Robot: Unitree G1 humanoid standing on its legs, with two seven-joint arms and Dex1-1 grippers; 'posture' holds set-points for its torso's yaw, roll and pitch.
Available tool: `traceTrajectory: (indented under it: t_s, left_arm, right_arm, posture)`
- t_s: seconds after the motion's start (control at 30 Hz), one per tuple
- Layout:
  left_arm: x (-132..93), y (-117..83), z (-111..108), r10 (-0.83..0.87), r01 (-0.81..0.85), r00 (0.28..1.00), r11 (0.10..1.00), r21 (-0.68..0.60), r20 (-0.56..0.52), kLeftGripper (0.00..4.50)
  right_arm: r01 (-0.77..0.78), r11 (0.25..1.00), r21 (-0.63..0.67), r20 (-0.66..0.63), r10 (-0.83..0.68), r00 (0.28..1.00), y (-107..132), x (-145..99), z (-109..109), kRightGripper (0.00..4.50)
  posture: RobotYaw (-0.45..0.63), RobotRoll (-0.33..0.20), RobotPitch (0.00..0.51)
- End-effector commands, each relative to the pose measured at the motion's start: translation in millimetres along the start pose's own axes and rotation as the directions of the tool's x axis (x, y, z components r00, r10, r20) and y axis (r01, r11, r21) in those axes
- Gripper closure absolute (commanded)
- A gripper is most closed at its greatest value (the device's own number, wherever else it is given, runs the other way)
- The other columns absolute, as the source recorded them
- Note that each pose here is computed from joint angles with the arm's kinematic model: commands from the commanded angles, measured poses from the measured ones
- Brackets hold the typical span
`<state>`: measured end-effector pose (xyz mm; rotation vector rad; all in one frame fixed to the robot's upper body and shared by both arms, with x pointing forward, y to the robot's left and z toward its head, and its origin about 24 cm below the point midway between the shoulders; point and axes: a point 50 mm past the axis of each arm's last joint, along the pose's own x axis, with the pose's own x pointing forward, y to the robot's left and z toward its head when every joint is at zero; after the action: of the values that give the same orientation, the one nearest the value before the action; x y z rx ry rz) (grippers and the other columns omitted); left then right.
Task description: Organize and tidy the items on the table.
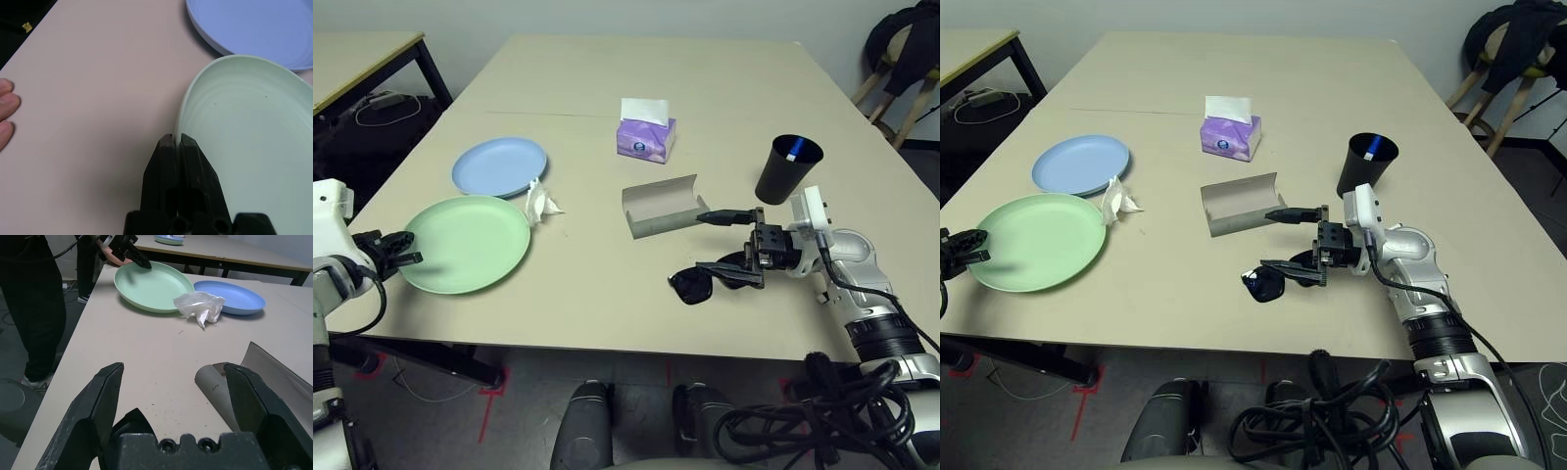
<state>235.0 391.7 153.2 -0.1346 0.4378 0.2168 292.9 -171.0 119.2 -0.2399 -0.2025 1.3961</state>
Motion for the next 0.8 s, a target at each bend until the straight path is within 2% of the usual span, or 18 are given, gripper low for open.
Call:
traceTrajectory:
  t_s: [0.03,0.2,0.37,0.63,0.8]
  left_arm:
    - [-9.5,3.3,2.7,0.019,-0.018,0.999,0.999,-0.039,0.029,4.47]
    - [-18.5,1.2,12.8,0.019,-0.006,0.994,0.992,-0.123,0.106,4.47]
    - [-14.8,-9.8,24.4,0.006,0.027,0.985,0.981,-0.190,0.170,4.47]
    - [23.8,-37.4,44.7,0.040,0.044,0.968,0.945,-0.324,0.247,4.47]
    - [56.9,-59.3,54.5,0.086,0.007,0.963,0.940,-0.342,0.256,4.47]
  right_arm:
    - [-0.001,1.000,-0.002,-0.006,0.001,1.000,-0.5,1.4,-1.2,0.00]
    - [0.013,1.000,0.003,0.003,-0.013,1.000,-1.6,0.9,-0.3,0.00]
    - [0.036,0.999,0.009,0.010,-0.036,0.999,-2.1,0.5,-0.2,0.00]
    - [0.091,0.996,0.015,0.029,-0.092,0.995,0.3,0.4,-1.1,0.00]
    - [0.228,0.973,0.038,0.007,-0.229,0.973,-5.8,-1.9,-2.6,0.00]
  posture:
    - [0.15,0.000,0.061]
    - [0.15,0.000,0.063]
    - [0.15,0.000,0.059]
    - [0.14,0.000,0.053]
    - [0.13,0.000,0.050]
